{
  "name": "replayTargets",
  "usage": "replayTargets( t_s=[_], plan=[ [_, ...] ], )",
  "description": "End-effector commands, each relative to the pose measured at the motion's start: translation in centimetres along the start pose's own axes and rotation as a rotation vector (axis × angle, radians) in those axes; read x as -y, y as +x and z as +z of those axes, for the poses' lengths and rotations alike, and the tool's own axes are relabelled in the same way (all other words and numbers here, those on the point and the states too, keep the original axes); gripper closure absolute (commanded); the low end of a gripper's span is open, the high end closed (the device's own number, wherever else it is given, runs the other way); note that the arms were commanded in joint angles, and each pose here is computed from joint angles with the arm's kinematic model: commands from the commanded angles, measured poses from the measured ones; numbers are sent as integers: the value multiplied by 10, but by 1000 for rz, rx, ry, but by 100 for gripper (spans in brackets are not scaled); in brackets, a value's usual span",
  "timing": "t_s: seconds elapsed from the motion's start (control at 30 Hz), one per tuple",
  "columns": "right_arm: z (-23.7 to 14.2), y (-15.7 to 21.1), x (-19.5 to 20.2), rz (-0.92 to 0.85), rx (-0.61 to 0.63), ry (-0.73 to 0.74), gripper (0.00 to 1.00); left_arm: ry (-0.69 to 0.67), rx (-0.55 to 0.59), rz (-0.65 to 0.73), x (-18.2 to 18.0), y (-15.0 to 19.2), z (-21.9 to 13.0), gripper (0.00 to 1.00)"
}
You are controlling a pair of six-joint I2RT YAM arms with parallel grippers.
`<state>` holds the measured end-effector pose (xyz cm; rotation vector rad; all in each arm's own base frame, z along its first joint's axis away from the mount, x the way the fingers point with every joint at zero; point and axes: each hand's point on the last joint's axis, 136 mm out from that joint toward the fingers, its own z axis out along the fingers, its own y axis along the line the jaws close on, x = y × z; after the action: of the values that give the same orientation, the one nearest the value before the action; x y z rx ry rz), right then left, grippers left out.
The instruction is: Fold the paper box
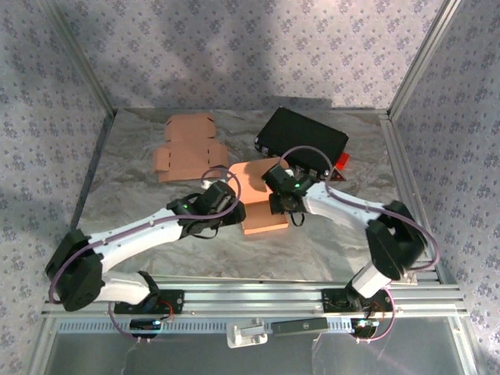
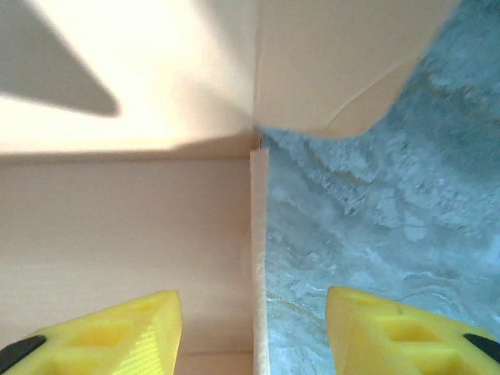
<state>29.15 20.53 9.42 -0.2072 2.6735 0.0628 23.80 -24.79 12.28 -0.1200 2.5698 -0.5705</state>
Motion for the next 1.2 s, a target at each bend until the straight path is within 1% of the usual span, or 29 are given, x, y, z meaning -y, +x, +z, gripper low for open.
replayTargets(
  t_s=[0.0,0.1,0.17,0.27,0.4,0.53,0.63,0.73,0.83,1.03,1.1,1.13,1.17],
  plan=[
    [-21,-9,1,20,35,-116,46,22,-4,33,0,-13,-21,36],
    [-34,-24,14,45,92,-201,46,53,-19,38,-8,-24,-31,37],
    [-42,-31,20,31,133,-277,46,80,-36,48,-10,-33,-37,37],
    [-50,-43,33,54,168,-351,47,69,-81,90,-19,-42,-39,38],
    [-43,-54,45,46,151,-332,47,73,-118,133,-18,-54,-35,38],
    [-33,-63,44,12,129,-323,49,54,-136,173,-10,-70,-26,40],
    [-27,-67,43,-20,117,-315,49,2,-168,191,-16,-79,-19,40],
    [-20,-72,40,-48,95,-319,49,-13,-200,208,-17,-86,-10,39],
    [-12,-76,36,-60,71,-323,49,-7,-236,223,-13,-87,1,39],
    [1,-71,31,-73,35,-328,53,4,-279,212,-10,-83,21,42],
    [2,-71,30,-74,34,-330,55,7,-279,210,-8,-82,25,43],
    [-3,-81,28,-76,58,-337,56,5,-281,205,-8,-83,27,43],
    [-4,-84,26,-78,62,-340,57,8,-282,204,-6,-82,29,45]
  ],
)
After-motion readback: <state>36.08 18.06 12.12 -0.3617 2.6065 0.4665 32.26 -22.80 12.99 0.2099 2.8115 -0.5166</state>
